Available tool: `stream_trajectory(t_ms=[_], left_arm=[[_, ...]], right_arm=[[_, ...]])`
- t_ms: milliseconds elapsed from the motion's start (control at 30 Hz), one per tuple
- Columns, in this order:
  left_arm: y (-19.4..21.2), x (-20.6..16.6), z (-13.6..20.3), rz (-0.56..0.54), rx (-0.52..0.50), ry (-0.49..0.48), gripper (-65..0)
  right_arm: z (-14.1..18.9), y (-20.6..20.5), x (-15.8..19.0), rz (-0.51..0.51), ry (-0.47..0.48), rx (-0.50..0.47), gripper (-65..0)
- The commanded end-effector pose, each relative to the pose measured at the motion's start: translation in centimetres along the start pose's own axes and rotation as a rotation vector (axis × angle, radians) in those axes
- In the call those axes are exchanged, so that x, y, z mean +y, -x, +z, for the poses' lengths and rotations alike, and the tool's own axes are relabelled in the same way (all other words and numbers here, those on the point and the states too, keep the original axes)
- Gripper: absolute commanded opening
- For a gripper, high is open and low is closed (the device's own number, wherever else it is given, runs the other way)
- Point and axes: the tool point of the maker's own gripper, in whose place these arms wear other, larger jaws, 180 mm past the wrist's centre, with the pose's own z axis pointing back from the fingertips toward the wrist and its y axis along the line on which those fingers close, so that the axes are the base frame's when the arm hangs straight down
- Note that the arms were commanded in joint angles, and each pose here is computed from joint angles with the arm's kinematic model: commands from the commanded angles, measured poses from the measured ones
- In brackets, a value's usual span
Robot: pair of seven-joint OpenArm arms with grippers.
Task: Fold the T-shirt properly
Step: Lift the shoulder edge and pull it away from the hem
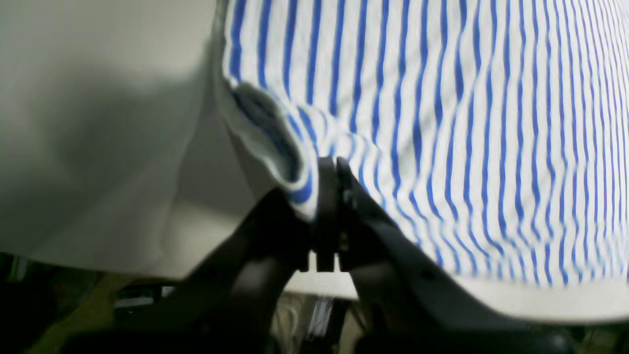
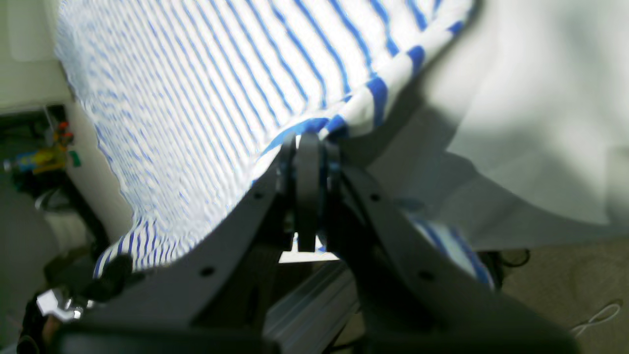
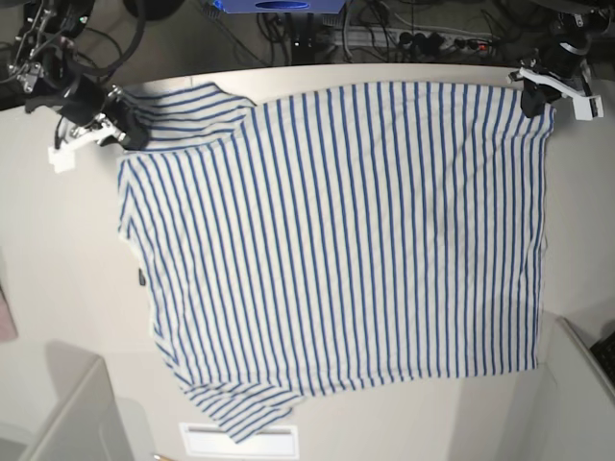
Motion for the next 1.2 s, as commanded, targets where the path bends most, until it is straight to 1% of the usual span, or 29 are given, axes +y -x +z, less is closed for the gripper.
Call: stream_trajectory(t_ms=[0, 67, 233, 367, 567, 700, 967, 1067, 1167], left_arm=[[-1.1, 0.0, 0.4, -0.008, -0.034, -0.003, -65.0], [-2.0, -0.4, -0.2, 0.002, -0.057, 0.004, -65.0], [-2.0, -2.2, -1.5, -0.004, -0.045, 0.053, -65.0], [-2.7, -2.3, -2.0, 0.026, -0.063, 0.044, -65.0], [-4.7, -3.1, -2.8, 0.029, -0.114, 0.066, -65.0], [-5.8, -2.9, -3.2, 0.072, -0.141, 0.042, -65.0], [-6.9, -3.2, -3.8, 0.084, -0.169, 0.055, -65.0], [-7.2, -2.9, -4.3, 0.06, -0.167, 0.027, -65.0], [-7.2, -3.6, -5.4, -0.002, -0.143, 0.007, -65.0]], right_arm=[[0.4, -1.3, 0.9, 0.029, -0.024, -0.033, -65.0], [0.3, -2.0, 1.6, 0.038, -0.039, -0.044, -65.0], [0.0, -3.4, 2.8, 0.055, -0.069, -0.076, -65.0], [-0.1, -4.7, 3.9, 0.071, -0.094, -0.104, -65.0], [-0.6, -6.6, 5.2, 0.08, -0.128, -0.136, -65.0], [-1.7, -7.4, 4.9, 0.041, -0.138, -0.126, -65.0], [-3.4, -9.1, 4.5, -0.022, -0.157, -0.116, -65.0], [-4.1, -9.8, 4.6, -0.028, -0.161, -0.103, -65.0], [-4.9, -10.1, 5.5, 0.01, -0.164, -0.076, -65.0]])
